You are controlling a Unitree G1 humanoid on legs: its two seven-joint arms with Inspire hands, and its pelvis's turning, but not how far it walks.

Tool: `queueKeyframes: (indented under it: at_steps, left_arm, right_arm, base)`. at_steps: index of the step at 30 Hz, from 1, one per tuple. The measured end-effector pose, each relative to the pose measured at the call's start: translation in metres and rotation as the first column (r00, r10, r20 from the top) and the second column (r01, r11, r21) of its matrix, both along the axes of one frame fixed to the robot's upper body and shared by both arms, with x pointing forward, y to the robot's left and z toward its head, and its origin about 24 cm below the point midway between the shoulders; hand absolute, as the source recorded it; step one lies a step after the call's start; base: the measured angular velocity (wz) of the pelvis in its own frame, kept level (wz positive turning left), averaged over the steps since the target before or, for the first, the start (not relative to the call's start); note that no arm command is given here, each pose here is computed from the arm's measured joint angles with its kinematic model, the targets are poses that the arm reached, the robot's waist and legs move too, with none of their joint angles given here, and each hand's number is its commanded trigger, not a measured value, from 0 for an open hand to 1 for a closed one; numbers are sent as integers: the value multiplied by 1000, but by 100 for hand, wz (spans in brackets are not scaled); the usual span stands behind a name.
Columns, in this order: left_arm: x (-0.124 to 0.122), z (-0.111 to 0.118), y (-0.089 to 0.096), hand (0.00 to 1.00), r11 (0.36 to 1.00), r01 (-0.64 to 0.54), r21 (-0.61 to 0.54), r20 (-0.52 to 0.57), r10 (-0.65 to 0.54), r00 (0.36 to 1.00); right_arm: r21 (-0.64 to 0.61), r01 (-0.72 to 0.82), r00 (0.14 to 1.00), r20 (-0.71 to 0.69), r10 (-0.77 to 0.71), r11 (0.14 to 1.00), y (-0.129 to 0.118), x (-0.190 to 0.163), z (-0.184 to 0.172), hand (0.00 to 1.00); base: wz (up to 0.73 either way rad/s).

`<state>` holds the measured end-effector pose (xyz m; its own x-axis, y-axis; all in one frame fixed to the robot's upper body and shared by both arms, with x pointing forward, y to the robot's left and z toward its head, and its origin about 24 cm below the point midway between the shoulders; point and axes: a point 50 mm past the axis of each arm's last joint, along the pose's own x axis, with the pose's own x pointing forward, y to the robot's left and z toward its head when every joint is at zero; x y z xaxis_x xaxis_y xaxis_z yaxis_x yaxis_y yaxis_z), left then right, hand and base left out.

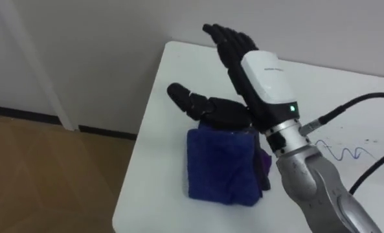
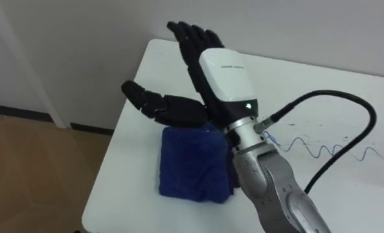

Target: Wipe table

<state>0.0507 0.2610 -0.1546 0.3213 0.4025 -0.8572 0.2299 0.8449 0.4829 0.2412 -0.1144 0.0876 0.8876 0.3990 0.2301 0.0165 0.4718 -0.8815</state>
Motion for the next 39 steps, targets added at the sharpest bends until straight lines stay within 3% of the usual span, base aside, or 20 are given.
queueKeyframes:
  at_steps: [7,14,22,39]
  left_arm:
    - [2,0,0,0,1000,9,4,5,-9,1000]
    - [4,1,0,0,1000,17,21,17,-18,1000]
    - [3,3,6,0,1000,-14,24,40,13,999]
    - [9,0,0,0,999,35,3,18,-35,999]
  right_arm:
    - [-135,41,992,-113,-56,990,-13,4,-34,0]
    - [-228,83,968,-214,-133,970,-33,-15,-66,0]
    - [-270,194,942,-216,-256,943,-65,-20,-71,0]
    - [-441,63,932,-295,-212,895,-53,-49,-100,0]
  base:
    - [1]
    - [2]
    - [0]
    - [-1]
